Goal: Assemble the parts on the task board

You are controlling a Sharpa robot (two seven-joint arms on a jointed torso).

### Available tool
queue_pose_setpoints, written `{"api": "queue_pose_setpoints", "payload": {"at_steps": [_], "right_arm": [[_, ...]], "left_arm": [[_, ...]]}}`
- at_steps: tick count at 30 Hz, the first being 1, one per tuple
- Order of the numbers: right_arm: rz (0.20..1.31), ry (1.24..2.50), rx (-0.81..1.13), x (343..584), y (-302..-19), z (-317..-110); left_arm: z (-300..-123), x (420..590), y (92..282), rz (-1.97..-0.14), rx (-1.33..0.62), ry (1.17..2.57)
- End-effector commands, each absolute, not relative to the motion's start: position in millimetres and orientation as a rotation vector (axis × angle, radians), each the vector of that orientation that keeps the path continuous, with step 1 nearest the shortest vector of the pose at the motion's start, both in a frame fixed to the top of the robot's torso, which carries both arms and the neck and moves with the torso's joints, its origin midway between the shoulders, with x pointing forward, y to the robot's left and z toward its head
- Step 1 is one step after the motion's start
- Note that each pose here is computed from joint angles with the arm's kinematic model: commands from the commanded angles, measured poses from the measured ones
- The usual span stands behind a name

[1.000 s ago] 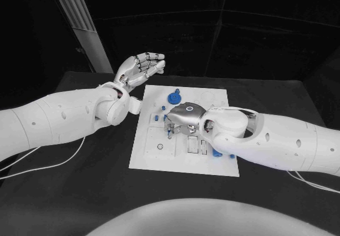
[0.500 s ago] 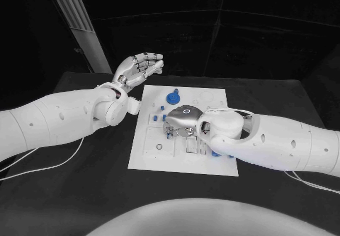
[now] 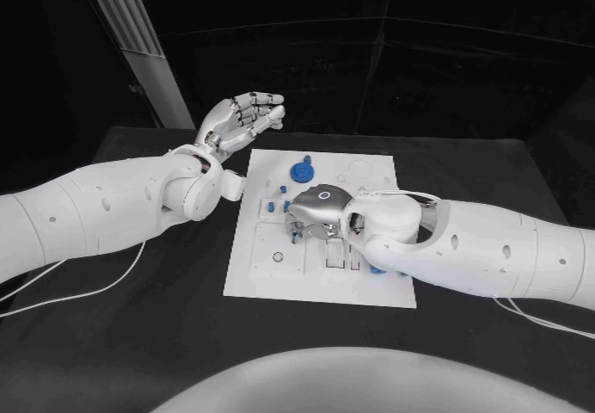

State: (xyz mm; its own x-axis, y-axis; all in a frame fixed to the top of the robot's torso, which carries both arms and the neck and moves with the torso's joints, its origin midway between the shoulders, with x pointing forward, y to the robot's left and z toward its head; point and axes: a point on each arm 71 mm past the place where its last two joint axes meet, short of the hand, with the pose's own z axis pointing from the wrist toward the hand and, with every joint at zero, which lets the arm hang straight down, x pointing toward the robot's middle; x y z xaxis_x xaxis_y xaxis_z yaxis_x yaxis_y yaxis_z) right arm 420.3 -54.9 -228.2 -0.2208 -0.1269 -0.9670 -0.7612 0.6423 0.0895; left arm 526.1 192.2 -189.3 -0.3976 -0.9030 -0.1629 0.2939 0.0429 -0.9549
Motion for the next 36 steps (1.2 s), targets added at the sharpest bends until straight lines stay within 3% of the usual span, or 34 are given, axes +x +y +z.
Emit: {"api": "queue_pose_setpoints", "payload": {"at_steps": [1, 28, 36], "right_arm": [[0.672, 1.723, -0.742, 420.7, -55.8, -228.6], [0.681, 1.733, -0.751, 416.2, -53.2, -231.6], [0.705, 1.663, -0.689, 417.5, -55.8, -226.0]], "left_arm": [[-176.8, 521.6, 191.2, -1.655, -0.575, 1.184], [-176.9, 521.7, 191.3, -1.655, -0.576, 1.185], [-177.0, 521.7, 191.2, -1.656, -0.577, 1.187]]}}
